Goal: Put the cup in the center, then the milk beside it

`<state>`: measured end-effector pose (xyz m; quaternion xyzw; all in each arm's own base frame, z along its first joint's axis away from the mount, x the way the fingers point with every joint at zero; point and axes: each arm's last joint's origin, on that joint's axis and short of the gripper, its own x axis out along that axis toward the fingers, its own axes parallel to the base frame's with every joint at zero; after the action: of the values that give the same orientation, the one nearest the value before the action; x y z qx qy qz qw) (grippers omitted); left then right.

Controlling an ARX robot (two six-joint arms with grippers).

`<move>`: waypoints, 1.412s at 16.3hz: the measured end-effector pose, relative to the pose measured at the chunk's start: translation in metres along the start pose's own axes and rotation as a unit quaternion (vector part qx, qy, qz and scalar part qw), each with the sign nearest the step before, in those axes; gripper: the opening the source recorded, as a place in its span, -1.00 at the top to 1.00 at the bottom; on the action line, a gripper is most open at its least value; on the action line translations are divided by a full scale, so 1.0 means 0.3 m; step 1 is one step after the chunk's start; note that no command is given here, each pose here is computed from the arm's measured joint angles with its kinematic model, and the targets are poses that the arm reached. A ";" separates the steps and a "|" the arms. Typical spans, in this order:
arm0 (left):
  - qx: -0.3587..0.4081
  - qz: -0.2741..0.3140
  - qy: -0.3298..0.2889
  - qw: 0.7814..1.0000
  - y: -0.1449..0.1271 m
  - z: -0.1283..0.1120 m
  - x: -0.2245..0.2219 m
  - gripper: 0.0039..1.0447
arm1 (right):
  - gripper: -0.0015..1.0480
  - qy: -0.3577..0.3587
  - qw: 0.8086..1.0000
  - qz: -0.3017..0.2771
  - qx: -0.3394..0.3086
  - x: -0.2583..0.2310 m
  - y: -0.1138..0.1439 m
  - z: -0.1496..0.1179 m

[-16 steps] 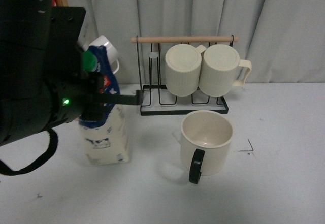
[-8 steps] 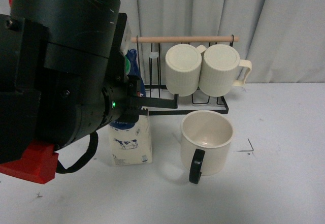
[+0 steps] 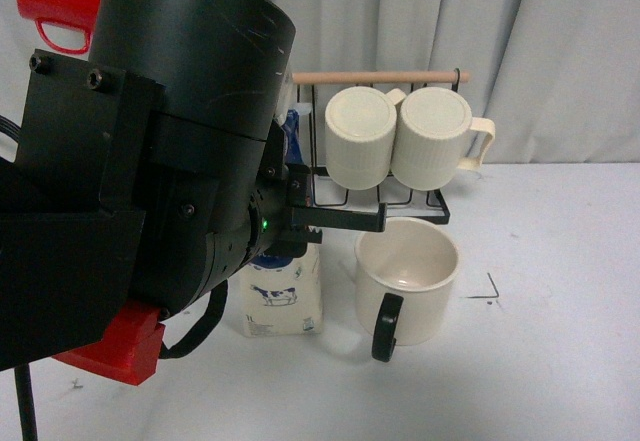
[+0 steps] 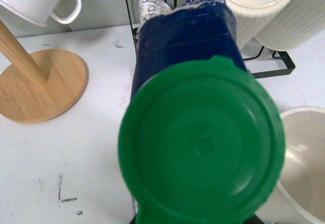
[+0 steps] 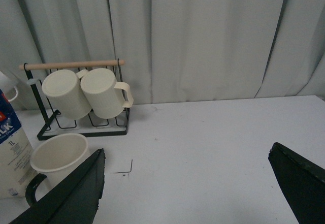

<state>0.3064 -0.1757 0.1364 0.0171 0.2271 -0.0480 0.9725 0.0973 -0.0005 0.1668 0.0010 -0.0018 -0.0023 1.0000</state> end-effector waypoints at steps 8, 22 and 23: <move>0.022 -0.056 -0.103 0.993 0.093 0.136 -0.201 -0.85 | -0.87 0.000 1.000 0.000 0.000 0.000 0.000 0.000; -0.023 0.049 -0.215 0.975 0.452 -0.148 -0.471 0.97 | -0.87 0.000 1.000 0.000 0.000 0.000 0.000 0.000; -0.022 0.049 -0.204 0.978 0.456 -0.165 -0.476 0.97 | -0.87 0.000 1.000 0.000 0.000 0.000 0.000 0.000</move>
<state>0.1711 -0.0245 0.1568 -0.0031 0.0241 0.0019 0.9997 0.0973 -0.0005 0.1668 0.0010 -0.0018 -0.0027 1.0000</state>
